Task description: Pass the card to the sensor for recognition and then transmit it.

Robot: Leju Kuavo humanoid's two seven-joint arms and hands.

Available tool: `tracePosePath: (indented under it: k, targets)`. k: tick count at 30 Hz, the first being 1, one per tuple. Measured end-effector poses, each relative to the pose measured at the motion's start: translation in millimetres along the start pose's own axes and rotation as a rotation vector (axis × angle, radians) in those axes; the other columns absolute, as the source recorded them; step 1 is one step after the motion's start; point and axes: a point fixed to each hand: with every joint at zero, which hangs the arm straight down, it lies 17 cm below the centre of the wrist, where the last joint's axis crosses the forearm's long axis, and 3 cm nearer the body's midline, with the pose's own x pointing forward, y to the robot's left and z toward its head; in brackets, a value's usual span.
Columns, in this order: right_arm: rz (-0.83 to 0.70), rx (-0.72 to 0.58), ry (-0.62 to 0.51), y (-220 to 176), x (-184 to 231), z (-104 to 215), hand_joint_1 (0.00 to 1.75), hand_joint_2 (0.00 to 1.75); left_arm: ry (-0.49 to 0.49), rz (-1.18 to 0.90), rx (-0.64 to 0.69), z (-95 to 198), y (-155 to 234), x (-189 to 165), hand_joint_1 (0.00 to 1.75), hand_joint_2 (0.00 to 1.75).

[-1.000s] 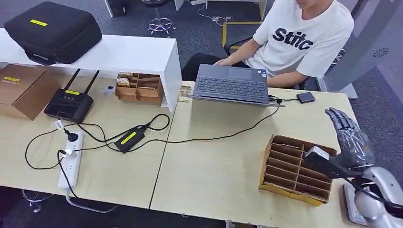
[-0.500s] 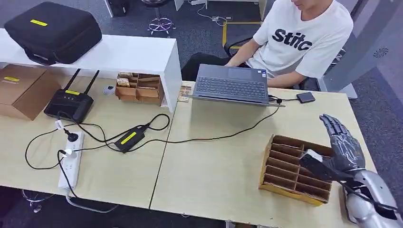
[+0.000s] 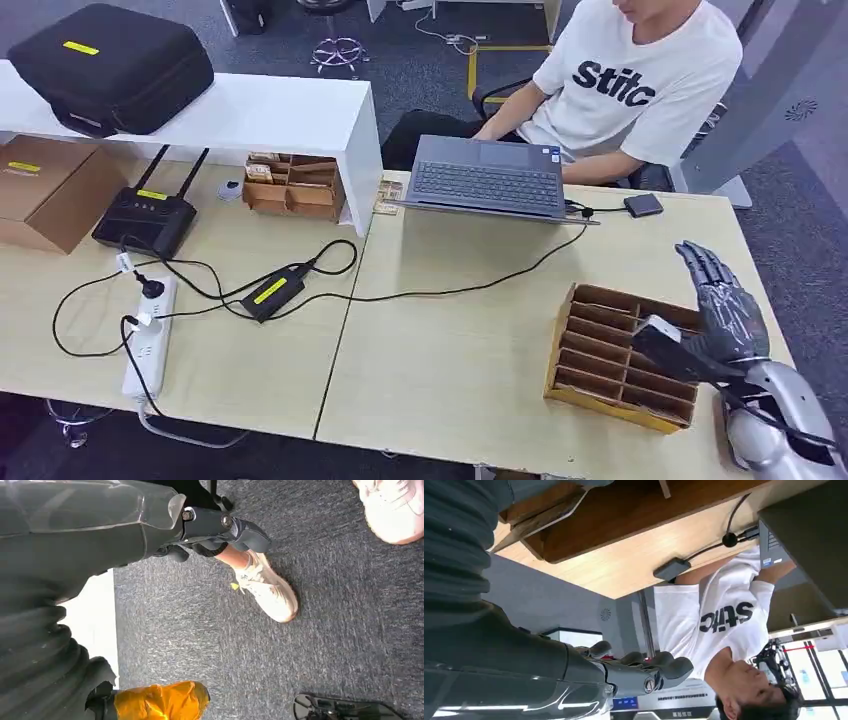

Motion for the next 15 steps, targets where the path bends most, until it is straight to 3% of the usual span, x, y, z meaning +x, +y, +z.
tracePosePath:
  k: [15]
  targets:
    - [-0.012, -0.04, 0.1, -14.8, -38.5, 20.5, 0.0, 1.75, 0.003, 0.013, -0.001, -0.2, 0.5, -1.3, 0.0, 1.75]
